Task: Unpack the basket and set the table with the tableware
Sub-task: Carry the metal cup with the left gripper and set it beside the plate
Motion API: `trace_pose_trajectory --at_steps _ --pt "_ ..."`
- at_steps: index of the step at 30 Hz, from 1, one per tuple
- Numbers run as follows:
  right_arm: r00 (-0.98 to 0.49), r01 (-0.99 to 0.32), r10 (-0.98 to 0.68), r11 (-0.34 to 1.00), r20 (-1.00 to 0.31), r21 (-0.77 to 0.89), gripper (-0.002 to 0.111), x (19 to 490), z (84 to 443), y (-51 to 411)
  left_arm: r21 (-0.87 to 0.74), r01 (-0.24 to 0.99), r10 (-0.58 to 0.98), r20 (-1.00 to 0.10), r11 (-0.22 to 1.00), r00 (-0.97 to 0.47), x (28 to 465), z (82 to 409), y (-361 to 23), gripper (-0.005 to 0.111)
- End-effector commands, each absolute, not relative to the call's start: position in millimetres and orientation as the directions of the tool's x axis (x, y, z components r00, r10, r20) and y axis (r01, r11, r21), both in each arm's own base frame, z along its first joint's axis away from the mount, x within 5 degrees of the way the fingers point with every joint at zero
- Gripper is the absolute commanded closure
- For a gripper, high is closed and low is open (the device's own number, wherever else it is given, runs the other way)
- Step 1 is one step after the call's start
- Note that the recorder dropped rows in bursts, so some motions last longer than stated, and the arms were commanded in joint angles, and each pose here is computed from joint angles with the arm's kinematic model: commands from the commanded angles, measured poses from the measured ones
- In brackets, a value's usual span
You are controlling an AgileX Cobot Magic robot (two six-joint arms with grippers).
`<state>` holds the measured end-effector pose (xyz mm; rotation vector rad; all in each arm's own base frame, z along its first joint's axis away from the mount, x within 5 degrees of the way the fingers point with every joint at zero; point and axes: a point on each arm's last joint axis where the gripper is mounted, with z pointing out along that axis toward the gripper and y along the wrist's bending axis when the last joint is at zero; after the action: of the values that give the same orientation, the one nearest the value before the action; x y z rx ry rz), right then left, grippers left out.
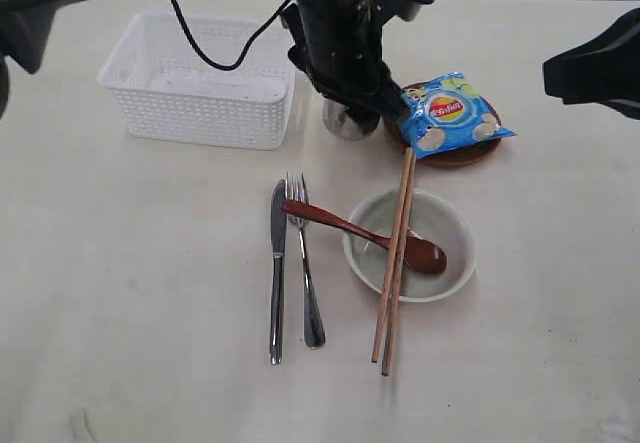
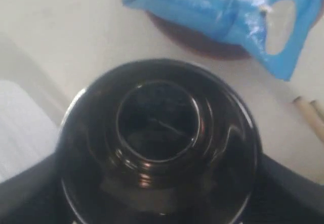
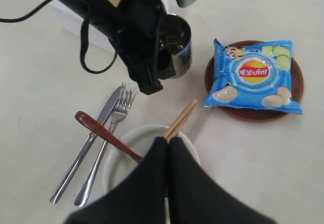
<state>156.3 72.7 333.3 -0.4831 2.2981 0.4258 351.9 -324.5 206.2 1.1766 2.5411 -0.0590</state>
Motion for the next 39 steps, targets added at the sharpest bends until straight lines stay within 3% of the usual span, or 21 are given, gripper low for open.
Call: trace_pose_trajectory --at_steps 1,12,18,35,39 --pt "-0.647 -0.455 -0.21 0.878 -0.733 0.15 0.109 156.4 335.1 71.2 0.098 0.675 0.666 -0.315 0.732 -0.676 366.6 200.3 -312.0 0.107" --pt "-0.647 -0.455 -0.21 0.878 -0.733 0.15 0.109 156.4 335.1 71.2 0.071 0.626 0.618 -0.282 0.777 -0.734 374.6 186.3 -304.1 0.107" --pt "-0.649 -0.455 -0.211 0.878 -0.731 0.15 0.109 156.2 334.9 71.2 -0.045 0.551 0.512 -0.314 0.833 -0.8 378.8 175.8 -304.2 0.107" --pt "-0.651 -0.455 -0.213 0.877 -0.729 0.151 0.109 156.0 334.7 71.2 -0.054 0.468 0.435 -0.292 0.882 -0.852 382.7 170.0 -298.1 0.107" --pt "-0.652 -0.456 -0.214 0.877 -0.727 0.151 0.109 155.8 334.5 71.2 -0.06 0.455 0.426 -0.263 0.888 -0.866 381.8 162.3 -298.3 0.101"
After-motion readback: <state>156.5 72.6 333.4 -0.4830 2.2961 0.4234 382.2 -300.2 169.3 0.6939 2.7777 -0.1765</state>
